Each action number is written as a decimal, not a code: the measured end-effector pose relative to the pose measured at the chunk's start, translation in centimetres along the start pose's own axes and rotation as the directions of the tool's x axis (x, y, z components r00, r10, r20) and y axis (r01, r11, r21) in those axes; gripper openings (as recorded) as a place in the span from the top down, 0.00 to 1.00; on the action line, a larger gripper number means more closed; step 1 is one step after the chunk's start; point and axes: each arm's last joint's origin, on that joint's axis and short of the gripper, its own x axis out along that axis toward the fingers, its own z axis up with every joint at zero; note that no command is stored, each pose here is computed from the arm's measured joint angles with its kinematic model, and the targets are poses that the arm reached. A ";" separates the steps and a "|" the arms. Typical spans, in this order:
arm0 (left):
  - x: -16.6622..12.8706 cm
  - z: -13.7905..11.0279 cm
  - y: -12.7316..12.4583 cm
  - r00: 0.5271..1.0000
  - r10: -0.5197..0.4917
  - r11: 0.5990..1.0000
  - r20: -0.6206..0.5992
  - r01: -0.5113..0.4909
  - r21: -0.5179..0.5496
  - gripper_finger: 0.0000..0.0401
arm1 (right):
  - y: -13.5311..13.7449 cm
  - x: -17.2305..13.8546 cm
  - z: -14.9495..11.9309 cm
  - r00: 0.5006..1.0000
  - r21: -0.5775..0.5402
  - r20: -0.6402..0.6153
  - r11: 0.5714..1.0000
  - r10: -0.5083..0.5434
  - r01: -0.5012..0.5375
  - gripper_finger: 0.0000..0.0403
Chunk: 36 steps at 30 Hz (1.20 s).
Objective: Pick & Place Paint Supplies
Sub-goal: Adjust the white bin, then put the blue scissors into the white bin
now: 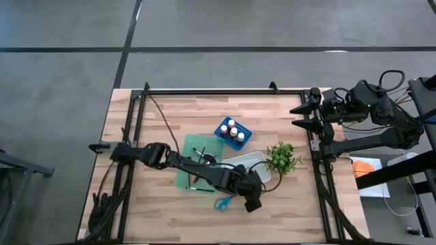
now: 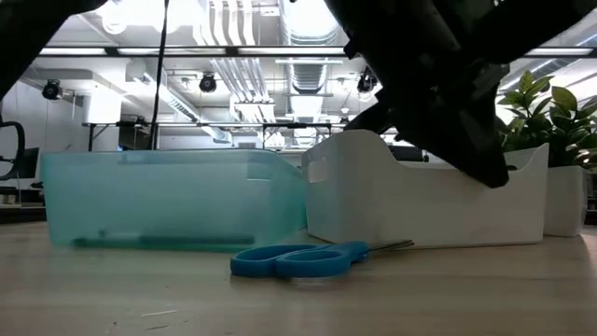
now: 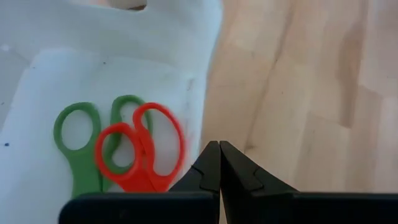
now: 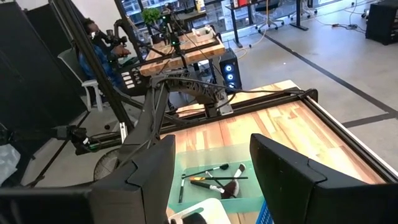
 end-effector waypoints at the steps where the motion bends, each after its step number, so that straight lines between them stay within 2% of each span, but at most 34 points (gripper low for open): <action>1: 0.0 0.0 0.1 1.000 0.003 1.000 -0.002 -0.003 0.000 1.00 | 0.0 0.0 0.0 1.000 0.000 0.000 1.000 0.000 0.000 0.49; 18: 0.2 0.6 0.9 0.998 0.061 0.996 0.030 -0.059 -0.063 1.00 | 0.0 0.1 0.0 1.000 0.015 -0.001 1.000 0.000 0.000 0.49; 26: -0.2 1.3 0.8 0.997 0.043 0.997 0.056 -0.039 -0.067 1.00 | 0.0 0.0 0.0 1.000 0.016 -0.001 1.000 0.001 -0.001 0.49; 30: -3.3 2.8 -0.7 0.993 -0.041 0.999 0.114 0.041 0.005 1.00 | 0.0 0.0 0.0 1.000 0.015 -0.001 1.000 0.003 -0.003 0.49; 33: -7.5 3.8 -2.1 0.978 -0.118 0.990 0.170 0.103 0.092 1.00 | 0.0 0.0 -0.1 1.000 0.012 -0.008 1.000 0.006 -0.006 0.49; 35: -10.3 4.1 -2.8 0.971 -0.134 0.987 0.200 0.112 0.114 1.00 | 0.0 0.0 -0.1 1.000 0.012 -0.013 1.000 0.006 -0.006 0.49; 36: -11.7 3.9 -2.9 0.973 -0.111 0.989 0.201 0.088 0.122 1.00 | 0.0 0.0 -0.2 1.000 0.013 -0.021 1.000 0.005 -0.005 0.49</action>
